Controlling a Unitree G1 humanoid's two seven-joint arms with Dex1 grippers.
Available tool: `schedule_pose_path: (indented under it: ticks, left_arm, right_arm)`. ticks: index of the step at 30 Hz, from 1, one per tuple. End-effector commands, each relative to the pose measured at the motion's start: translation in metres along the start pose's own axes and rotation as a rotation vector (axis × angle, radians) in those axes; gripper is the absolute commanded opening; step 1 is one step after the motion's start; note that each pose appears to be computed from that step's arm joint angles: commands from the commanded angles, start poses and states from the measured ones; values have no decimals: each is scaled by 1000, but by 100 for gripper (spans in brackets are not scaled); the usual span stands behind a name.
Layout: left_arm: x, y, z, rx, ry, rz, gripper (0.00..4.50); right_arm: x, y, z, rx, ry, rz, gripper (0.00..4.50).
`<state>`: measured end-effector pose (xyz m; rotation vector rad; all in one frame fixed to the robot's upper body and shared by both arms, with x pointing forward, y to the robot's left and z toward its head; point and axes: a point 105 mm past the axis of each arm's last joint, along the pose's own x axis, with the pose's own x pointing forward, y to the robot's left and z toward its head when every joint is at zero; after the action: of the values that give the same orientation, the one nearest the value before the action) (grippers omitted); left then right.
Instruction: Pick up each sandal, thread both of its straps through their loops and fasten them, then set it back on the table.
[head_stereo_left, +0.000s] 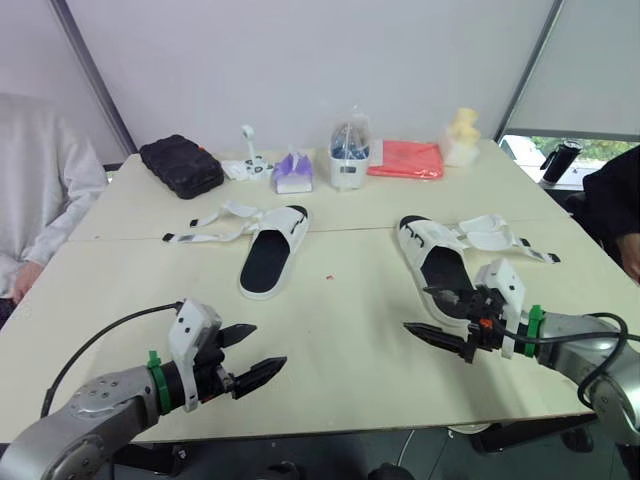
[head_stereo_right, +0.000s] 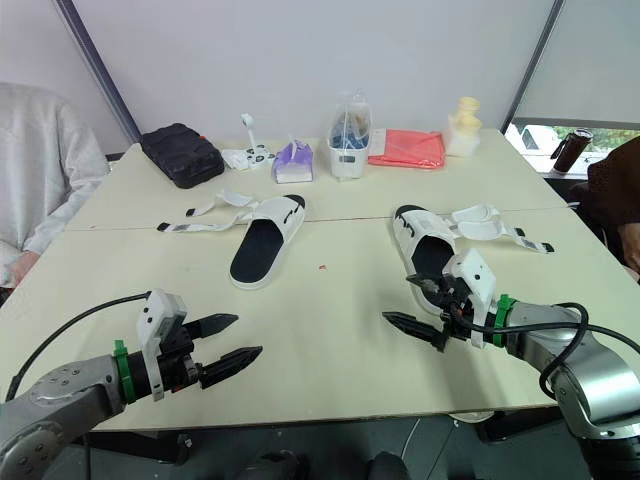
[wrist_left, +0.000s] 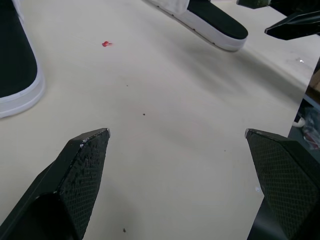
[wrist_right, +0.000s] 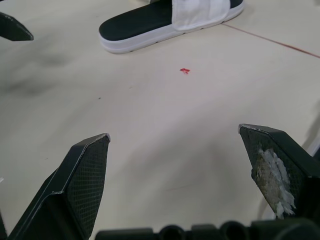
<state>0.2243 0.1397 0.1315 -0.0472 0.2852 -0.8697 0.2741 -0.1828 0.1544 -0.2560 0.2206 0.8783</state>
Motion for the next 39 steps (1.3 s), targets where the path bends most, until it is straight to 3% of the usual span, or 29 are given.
schedule_pose_path:
  ticks: [1,6,15,23,31,34,39]
  left_arm:
    - [1,-2,6,17,-23,-16,450]
    - [4,0,8,18,-27,-23,450]
    - [26,-4,56,102,-86,-159,450]
    - [25,-2,60,104,-103,-125,450]
    - [25,-5,51,61,-139,-60,450]
    - [30,-7,49,57,-140,-57,450]
    - [29,-5,48,50,-152,-33,450]
  right_arm:
    - [-2,-3,13,-61,-45,-34,446]
    - [-1,-14,17,-109,-69,-115,446]
    - [25,-105,17,-583,107,-555,446]
    - [55,-140,25,-896,243,-594,446]
    - [77,-161,31,-995,288,-630,446]
    - [92,-160,28,-1008,298,-611,358]
    - [101,-159,26,-1043,310,-591,101]
